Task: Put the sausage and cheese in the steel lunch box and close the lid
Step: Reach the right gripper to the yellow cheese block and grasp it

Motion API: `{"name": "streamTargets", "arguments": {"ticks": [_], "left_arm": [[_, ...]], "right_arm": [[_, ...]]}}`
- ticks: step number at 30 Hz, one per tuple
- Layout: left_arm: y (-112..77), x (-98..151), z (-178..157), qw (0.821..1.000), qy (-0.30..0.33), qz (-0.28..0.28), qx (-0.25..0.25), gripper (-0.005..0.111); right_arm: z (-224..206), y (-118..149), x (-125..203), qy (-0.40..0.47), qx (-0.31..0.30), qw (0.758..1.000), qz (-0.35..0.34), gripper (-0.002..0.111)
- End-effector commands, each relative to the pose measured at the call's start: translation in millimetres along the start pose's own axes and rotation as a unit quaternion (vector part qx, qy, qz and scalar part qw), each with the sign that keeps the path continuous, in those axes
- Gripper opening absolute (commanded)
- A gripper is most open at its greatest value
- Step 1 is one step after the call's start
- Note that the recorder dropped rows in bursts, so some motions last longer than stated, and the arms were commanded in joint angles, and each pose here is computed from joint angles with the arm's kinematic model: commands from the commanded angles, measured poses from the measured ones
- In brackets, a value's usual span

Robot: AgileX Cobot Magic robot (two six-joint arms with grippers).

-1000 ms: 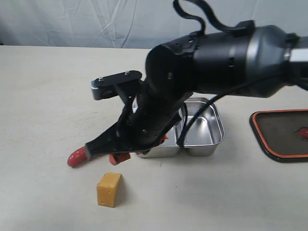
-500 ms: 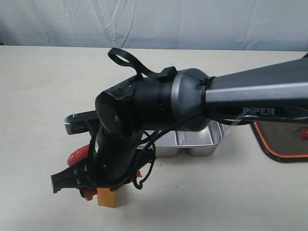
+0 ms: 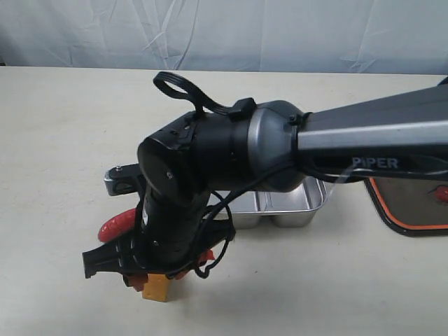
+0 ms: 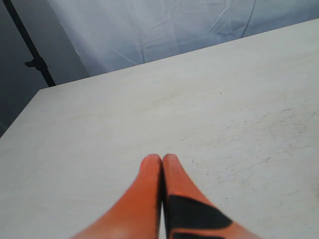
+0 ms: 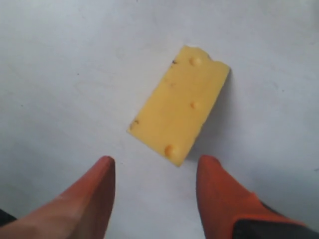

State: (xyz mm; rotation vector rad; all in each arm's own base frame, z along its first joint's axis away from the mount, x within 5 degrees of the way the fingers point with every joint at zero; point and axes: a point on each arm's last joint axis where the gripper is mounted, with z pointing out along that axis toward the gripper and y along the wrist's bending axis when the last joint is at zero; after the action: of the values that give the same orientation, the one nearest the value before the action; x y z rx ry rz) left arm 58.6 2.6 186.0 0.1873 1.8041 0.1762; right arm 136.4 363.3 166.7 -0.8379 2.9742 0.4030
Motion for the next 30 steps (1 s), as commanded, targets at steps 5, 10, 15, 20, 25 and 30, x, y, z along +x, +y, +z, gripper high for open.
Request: {"name": "streamTargets", "arguments": {"ticks": [5,10,15,20,25,30], "left_arm": [[0.2,-1,0,1.0,-0.008,-0.003,-0.002,0.0],[0.2,-1,0,1.0,-0.008,-0.003,-0.002,0.0],[0.2,-1,0,1.0,-0.008,-0.003,-0.002,0.0],[0.2,-1,0,1.0,-0.008,-0.003,-0.002,0.0],[0.2,-1,0,1.0,-0.008,-0.003,-0.002,0.0],[-0.4,-1,0,1.0,-0.009,-0.002,0.002,0.0]], "right_arm": [[2,2,-5,-0.021,-0.012,0.999,0.048,0.049],[8,1,-5,-0.015,-0.007,0.999,0.049,0.076],[15,-1,-5,-0.008,0.002,0.999,0.048,0.081],[22,-1,-7,-0.014,0.0,0.998,0.058,0.079],[26,-3,-6,-0.006,0.006,0.998,0.059,0.041],[22,-3,-3,0.011,0.012,0.999,0.031,0.001]]}}
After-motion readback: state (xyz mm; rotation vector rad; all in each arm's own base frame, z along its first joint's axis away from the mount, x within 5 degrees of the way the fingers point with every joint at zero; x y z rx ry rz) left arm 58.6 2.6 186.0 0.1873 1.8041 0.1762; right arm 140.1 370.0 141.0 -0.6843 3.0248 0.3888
